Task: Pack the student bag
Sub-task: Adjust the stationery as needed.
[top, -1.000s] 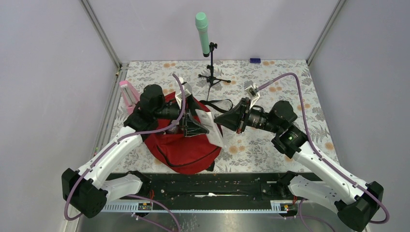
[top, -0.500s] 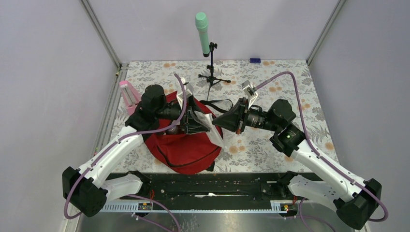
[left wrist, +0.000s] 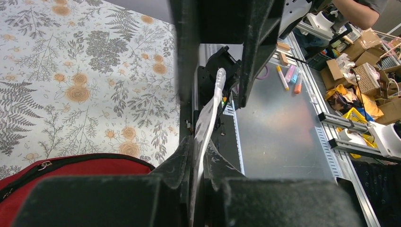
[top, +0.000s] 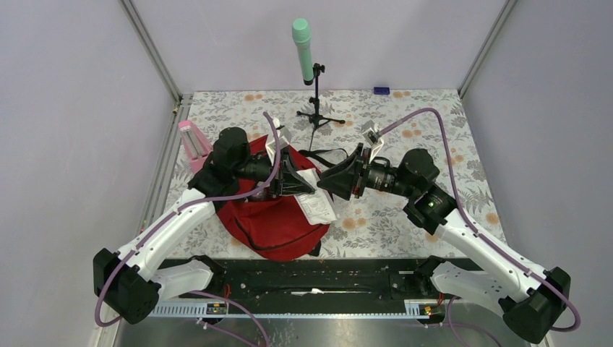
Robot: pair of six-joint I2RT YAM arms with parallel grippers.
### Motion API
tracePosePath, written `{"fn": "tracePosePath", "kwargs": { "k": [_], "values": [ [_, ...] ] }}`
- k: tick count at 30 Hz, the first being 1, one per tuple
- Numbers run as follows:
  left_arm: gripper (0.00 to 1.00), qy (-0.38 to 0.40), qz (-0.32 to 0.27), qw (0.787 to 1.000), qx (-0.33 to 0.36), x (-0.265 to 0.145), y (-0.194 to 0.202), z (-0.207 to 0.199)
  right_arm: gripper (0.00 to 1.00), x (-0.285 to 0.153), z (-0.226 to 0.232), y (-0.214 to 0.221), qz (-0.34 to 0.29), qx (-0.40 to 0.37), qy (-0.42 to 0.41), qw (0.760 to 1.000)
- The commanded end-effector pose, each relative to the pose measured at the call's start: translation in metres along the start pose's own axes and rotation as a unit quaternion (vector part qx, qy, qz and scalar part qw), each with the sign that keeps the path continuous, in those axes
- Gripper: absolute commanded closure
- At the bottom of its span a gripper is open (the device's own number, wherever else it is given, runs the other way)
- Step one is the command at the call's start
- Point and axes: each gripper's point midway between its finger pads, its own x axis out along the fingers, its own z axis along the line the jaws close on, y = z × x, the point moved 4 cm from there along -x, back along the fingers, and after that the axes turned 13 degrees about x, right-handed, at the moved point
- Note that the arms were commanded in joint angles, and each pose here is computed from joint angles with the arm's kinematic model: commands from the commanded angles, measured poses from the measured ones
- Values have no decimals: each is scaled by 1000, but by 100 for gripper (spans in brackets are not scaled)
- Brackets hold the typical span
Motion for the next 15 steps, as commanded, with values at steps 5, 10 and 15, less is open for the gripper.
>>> {"fn": "tracePosePath", "kwargs": {
  "k": [5, 10, 15],
  "values": [
    [100, 6, -13, 999, 51, -4, -20, -6, 17, -16, -16, 13, 19, -53, 57, 997],
    [100, 2, -20, 998, 51, -4, -24, -8, 16, -17, -28, 33, 63, -38, 61, 995],
    [100, -17, -35, 997, 63, -6, -29, -4, 20, -6, -26, 57, 116, -20, 54, 992]
  ]
}}
